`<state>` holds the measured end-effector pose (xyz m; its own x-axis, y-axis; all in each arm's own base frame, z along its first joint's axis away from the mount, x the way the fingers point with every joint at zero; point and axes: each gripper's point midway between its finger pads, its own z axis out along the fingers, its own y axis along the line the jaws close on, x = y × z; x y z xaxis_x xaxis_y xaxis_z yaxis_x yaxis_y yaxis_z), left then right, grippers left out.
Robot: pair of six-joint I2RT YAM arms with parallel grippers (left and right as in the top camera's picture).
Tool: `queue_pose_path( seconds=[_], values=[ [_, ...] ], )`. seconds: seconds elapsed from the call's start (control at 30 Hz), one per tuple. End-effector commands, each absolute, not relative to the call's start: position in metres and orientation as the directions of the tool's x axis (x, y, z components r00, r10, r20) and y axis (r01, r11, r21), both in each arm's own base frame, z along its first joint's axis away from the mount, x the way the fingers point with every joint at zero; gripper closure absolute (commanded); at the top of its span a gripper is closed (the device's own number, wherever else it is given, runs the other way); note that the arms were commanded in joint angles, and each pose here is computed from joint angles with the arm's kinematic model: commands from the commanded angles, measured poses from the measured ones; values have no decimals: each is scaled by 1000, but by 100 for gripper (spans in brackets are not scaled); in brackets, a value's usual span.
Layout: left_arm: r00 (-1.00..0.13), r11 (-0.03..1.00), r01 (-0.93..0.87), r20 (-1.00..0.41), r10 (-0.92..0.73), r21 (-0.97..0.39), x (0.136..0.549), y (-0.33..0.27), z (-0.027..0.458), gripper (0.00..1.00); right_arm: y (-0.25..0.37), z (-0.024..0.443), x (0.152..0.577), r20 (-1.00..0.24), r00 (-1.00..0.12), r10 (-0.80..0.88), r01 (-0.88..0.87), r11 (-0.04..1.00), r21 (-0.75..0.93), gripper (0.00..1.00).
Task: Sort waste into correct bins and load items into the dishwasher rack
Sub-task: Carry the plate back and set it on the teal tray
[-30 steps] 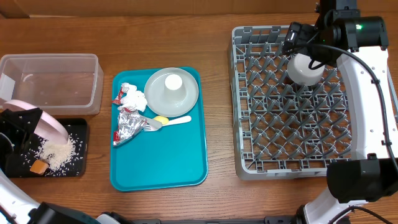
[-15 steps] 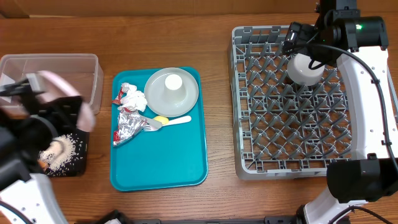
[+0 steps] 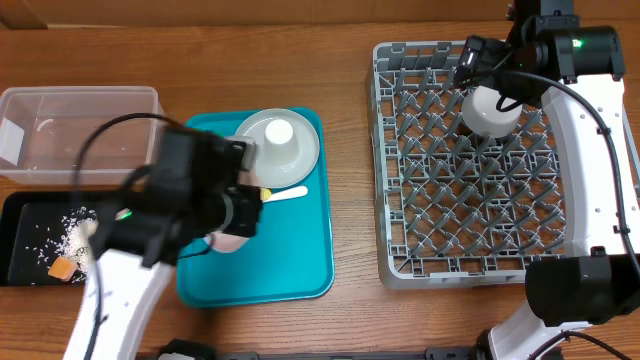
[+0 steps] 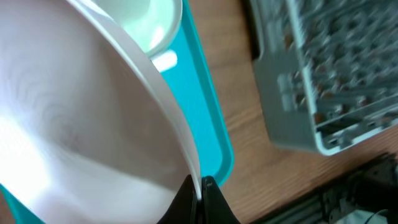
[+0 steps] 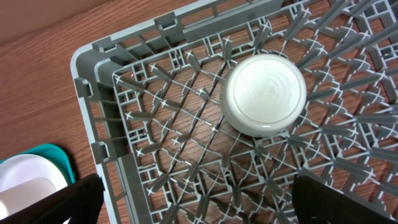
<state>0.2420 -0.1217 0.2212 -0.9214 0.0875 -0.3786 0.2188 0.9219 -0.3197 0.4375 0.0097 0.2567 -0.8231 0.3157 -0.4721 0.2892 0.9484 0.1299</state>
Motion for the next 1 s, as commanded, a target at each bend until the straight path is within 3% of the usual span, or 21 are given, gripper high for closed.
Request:
queue_pose_path(
  seconds=[0.0, 0.37, 0.87, 0.97],
  values=[
    [-959, 979, 75, -281, 19, -188, 250, -121, 191, 96, 9, 263, 438, -490, -812, 319, 292, 947, 133, 0],
    [-998, 993, 59, -27, 57, -97, 235, -172, 118, 96, 9, 263, 438, -489, -812, 319, 292, 947, 132, 0],
    [-995, 998, 59, 82, 61, -30, 226, -184, 82, 95, 9, 263, 438, -489, -812, 319, 292, 947, 133, 0],
    [-994, 998, 58, 88, 61, -38, 225, -186, 82, 88, 9, 263, 438, -489, -812, 319, 292, 947, 132, 0]
  ],
)
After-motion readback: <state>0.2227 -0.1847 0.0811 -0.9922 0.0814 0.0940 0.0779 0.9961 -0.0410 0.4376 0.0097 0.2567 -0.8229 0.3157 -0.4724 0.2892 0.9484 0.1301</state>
